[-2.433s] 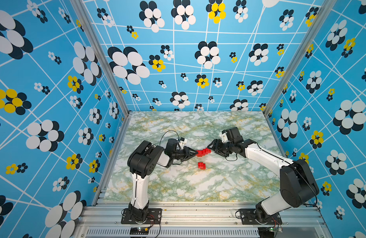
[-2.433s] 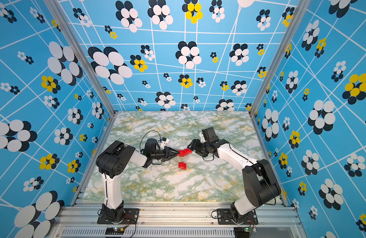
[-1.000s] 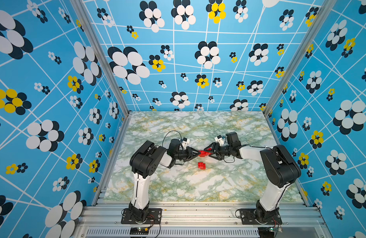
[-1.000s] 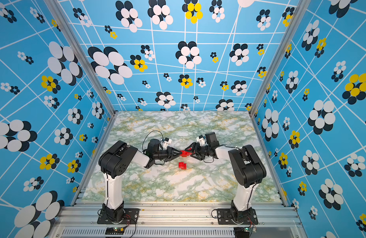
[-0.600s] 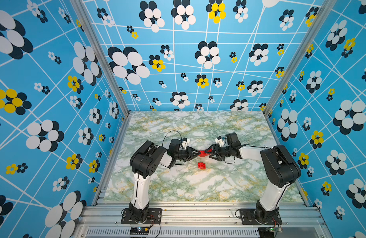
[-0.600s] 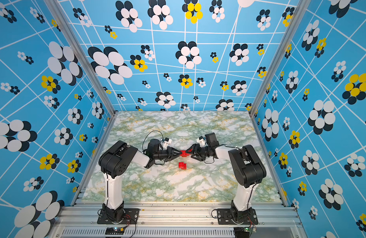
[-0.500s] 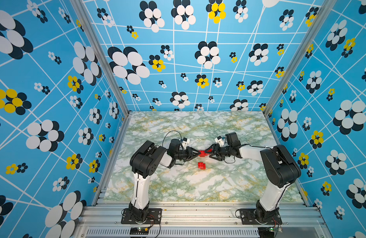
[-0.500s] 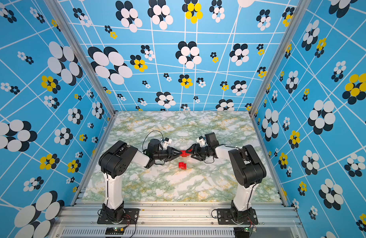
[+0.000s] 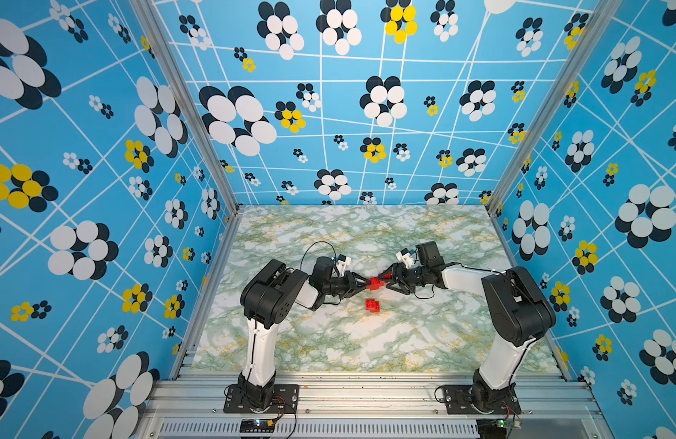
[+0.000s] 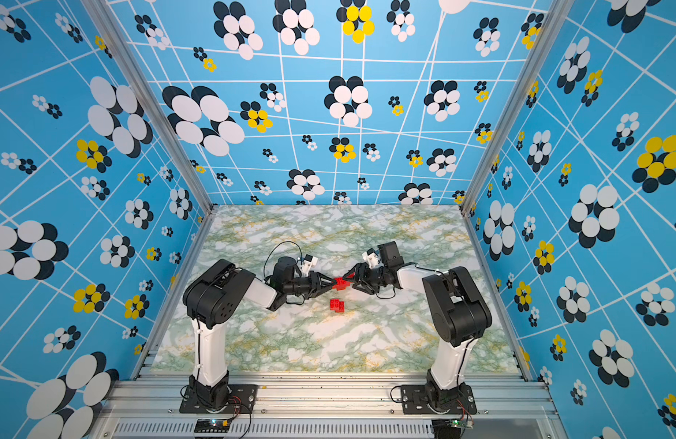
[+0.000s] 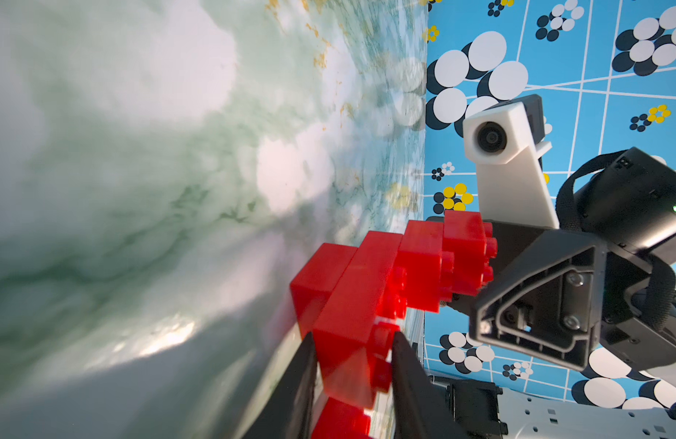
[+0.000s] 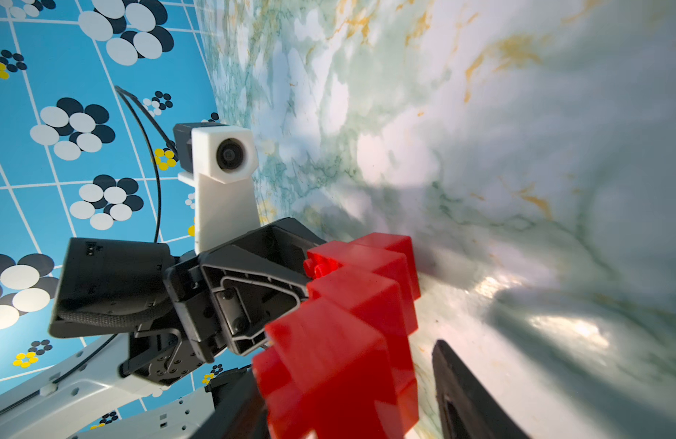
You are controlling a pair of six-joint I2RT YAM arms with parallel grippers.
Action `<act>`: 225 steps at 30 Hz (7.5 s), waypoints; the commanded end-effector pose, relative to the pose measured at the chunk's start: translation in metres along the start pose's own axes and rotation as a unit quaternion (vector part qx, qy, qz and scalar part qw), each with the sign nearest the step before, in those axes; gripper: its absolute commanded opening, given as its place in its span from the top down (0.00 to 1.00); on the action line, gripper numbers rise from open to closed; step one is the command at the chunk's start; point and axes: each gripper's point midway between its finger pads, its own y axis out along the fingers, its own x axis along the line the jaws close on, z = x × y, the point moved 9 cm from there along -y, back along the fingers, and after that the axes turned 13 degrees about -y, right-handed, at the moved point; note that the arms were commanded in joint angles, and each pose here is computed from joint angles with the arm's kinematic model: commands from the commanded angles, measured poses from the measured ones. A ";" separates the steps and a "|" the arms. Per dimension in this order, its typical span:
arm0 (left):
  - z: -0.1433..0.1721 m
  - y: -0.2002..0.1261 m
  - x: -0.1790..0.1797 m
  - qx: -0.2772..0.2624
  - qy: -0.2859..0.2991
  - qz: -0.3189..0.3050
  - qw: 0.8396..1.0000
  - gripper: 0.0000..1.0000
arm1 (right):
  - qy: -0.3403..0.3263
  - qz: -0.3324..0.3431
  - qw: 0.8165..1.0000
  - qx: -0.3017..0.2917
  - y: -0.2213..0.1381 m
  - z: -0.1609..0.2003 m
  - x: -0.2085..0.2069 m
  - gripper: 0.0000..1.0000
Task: Assemble the letter v with lego
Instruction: Adjust the lego brick at the center of the board, then pick up the lego brick from the center of the board.
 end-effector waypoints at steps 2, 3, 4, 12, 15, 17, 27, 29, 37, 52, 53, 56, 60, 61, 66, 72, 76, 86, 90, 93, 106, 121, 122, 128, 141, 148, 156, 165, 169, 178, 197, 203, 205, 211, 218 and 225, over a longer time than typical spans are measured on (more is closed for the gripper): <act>-0.001 0.005 0.006 0.003 -0.002 -0.012 1.000 0.67 | -0.017 0.013 1.000 0.006 -0.001 -0.005 0.005 0.36; -0.001 0.004 0.007 0.004 -0.003 -0.013 1.000 0.67 | -0.019 0.016 1.000 0.006 -0.001 -0.005 0.006 0.36; 0.000 0.005 0.007 0.004 -0.003 -0.014 1.000 0.68 | -0.021 0.020 1.000 0.008 -0.002 -0.006 0.006 0.36; 0.000 0.005 0.008 0.007 0.000 -0.014 1.000 0.71 | -0.034 0.018 0.999 0.019 -0.004 -0.010 0.012 0.33; -0.001 0.005 0.008 0.008 0.000 -0.014 1.000 0.71 | -0.035 0.017 0.999 0.024 -0.002 -0.011 0.012 0.34; -0.001 0.005 0.009 0.007 -0.001 -0.015 1.000 0.71 | -0.035 0.014 0.999 0.028 0.000 -0.010 0.012 0.34; -0.001 0.005 0.010 0.009 -0.003 -0.014 1.000 0.70 | -0.035 0.013 0.999 0.036 0.004 -0.011 0.013 0.39; -0.001 0.005 0.010 0.009 -0.003 -0.014 1.000 0.69 | -0.035 0.014 0.999 0.037 0.004 -0.010 0.013 0.40; -0.002 0.004 0.011 0.008 -0.004 -0.011 1.000 0.68 | -0.033 0.022 0.998 0.038 0.004 -0.010 0.012 0.46; -0.002 -0.001 0.005 0.005 0.001 -0.004 1.000 0.64 | -0.029 0.031 0.998 0.043 0.004 -0.008 0.010 0.47; -0.002 -0.002 0.005 0.006 0.003 -0.005 1.000 0.62 | -0.029 0.031 0.998 0.043 0.004 -0.008 0.010 0.47; -0.002 -0.002 0.002 0.006 0.007 -0.006 1.000 0.61 | -0.032 0.032 0.998 0.042 0.003 -0.008 0.011 0.46; -0.003 -0.002 0.001 0.007 0.006 -0.007 1.000 0.63 | -0.033 0.033 0.998 0.043 0.003 -0.009 0.011 0.42; -0.003 -0.001 0.002 0.007 0.006 -0.007 1.000 0.63 | -0.034 0.035 0.998 0.043 0.003 -0.009 0.011 0.41; -0.005 0.000 0.002 0.008 0.007 -0.005 1.000 0.65 | -0.040 0.038 0.997 0.047 0.003 -0.011 0.012 0.39; -0.008 0.000 0.000 0.012 0.009 -0.001 1.000 0.67 | -0.044 0.039 0.997 0.059 0.003 -0.015 0.014 0.38; -0.010 -0.001 -0.002 0.016 0.013 -0.001 1.000 0.68 | -0.042 0.034 0.996 0.074 0.005 -0.014 0.014 0.36; -0.011 0.001 -0.007 0.028 0.021 -0.009 0.999 0.68 | -0.034 0.005 0.997 0.065 0.000 -0.014 0.011 0.32; -0.010 0.001 -0.004 0.027 0.018 -0.006 0.999 0.68 | -0.027 -0.007 0.998 0.061 0.001 -0.012 0.008 0.31; -0.010 0.001 -0.003 0.027 0.017 -0.006 0.999 0.68 | -0.027 -0.008 0.998 0.058 0.001 -0.011 0.007 0.33; -0.009 0.002 -0.004 0.027 0.016 0.004 1.000 0.68 | -0.022 -0.052 0.998 0.026 -0.002 -0.009 0.003 0.26; -0.008 0.003 0.002 0.024 0.009 0.010 1.000 0.68 | 0.000 -0.121 0.992 -0.024 -0.007 -0.005 -0.001 0.26; -0.008 0.003 0.002 0.023 0.007 0.009 1.000 0.68 | 0.001 -0.120 0.992 -0.025 -0.008 -0.004 -0.001 0.26; -0.008 0.003 0.007 0.014 -0.004 0.012 1.000 0.69 | 0.019 -0.112 0.993 -0.021 -0.004 0.005 -0.006 0.26; 0.000 0.001 0.012 -0.023 -0.019 0.022 0.999 0.69 | 0.023 -0.100 0.994 -0.030 -0.005 0.008 -0.006 0.30; 0.005 0.001 0.016 -0.042 -0.028 0.024 0.998 0.69 | 0.025 -0.096 0.995 -0.024 0.000 0.010 -0.004 0.31; 0.007 0.003 0.022 -0.053 -0.041 0.033 0.997 0.69 | 0.023 -0.091 0.995 -0.021 0.004 0.010 -0.003 0.35; 0.008 0.004 0.022 -0.049 -0.039 0.037 0.997 0.65 | 0.017 -0.070 0.997 -0.008 0.005 0.009 -0.004 0.42; 0.008 0.003 0.022 -0.048 -0.038 0.038 0.997 0.62 | 0.015 -0.064 0.998 -0.002 0.005 0.007 -0.004 0.43; 0.009 0.002 0.021 -0.047 -0.035 0.040 0.998 0.53 | 0.007 -0.052 0.999 0.010 0.003 0.005 -0.001 0.45; 0.007 -0.022 0.019 -0.064 -0.022 0.034 0.997 0.43 | -0.002 -0.036 0.999 0.026 0.002 0.001 0.001 0.49; 0.006 -0.042 0.015 -0.078 -0.014 0.023 0.997 0.41 | -0.004 -0.033 0.999 0.028 0.002 -0.001 0.002 0.49; 0.008 -0.048 0.013 -0.079 -0.008 0.014 0.997 0.41 | -0.005 -0.032 0.999 0.030 0.002 -0.001 0.002 0.49; 0.034 -0.052 0.010 -0.044 0.004 -0.020 0.999 0.35 | -0.009 -0.030 0.999 0.032 0.001 -0.005 0.005 0.49; 0.063 -0.050 -0.008 0.005 0.098 -0.127 0.987 0.32 | -0.010 -0.024 0.999 0.037 0.001 -0.006 0.005 0.49; 0.060 -0.047 -0.046 0.036 0.225 -0.154 0.962 0.34 | -0.010 -0.022 0.999 0.041 0.001 -0.005 0.005 0.49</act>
